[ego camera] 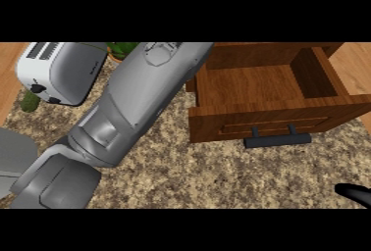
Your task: Pick up the can, place it into the drawer and close the drawer
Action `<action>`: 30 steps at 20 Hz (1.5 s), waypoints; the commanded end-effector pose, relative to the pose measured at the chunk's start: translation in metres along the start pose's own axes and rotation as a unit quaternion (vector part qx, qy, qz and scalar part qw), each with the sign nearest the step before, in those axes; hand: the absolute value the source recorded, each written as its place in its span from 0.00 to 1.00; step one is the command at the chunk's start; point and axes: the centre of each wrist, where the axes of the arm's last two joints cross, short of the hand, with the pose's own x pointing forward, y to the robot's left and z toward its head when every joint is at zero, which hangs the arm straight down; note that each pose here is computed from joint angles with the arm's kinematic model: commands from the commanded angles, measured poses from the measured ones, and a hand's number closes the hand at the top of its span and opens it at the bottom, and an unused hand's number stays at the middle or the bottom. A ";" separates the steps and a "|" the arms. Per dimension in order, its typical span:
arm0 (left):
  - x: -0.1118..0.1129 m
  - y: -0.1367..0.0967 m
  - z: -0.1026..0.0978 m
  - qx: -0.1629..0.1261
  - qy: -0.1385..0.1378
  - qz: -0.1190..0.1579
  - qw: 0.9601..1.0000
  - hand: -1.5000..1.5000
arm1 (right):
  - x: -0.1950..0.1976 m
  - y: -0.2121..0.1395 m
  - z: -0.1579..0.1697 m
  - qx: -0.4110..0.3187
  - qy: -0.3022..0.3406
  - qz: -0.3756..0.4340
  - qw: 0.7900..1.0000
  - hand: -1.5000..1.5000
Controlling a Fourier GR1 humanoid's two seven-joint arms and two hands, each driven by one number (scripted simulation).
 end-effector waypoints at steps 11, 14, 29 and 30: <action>-0.012 -0.002 -0.004 0.089 0.005 -0.014 0.996 0.00 | 0.021 0.014 -0.002 0.025 -0.020 0.018 0.999 0.00; -0.005 -0.001 -0.007 0.098 -0.005 -0.013 0.995 0.00 | 0.011 0.010 -0.009 0.040 -0.048 0.060 0.996 0.00; 0.013 -0.005 -0.006 0.088 -0.009 0.048 0.995 0.00 | 0.002 0.043 -0.059 0.093 -0.106 0.287 0.948 0.00; 0.012 -0.005 -0.006 0.085 -0.011 0.055 0.995 0.00 | -0.007 0.053 -0.060 0.105 -0.118 0.298 0.941 0.00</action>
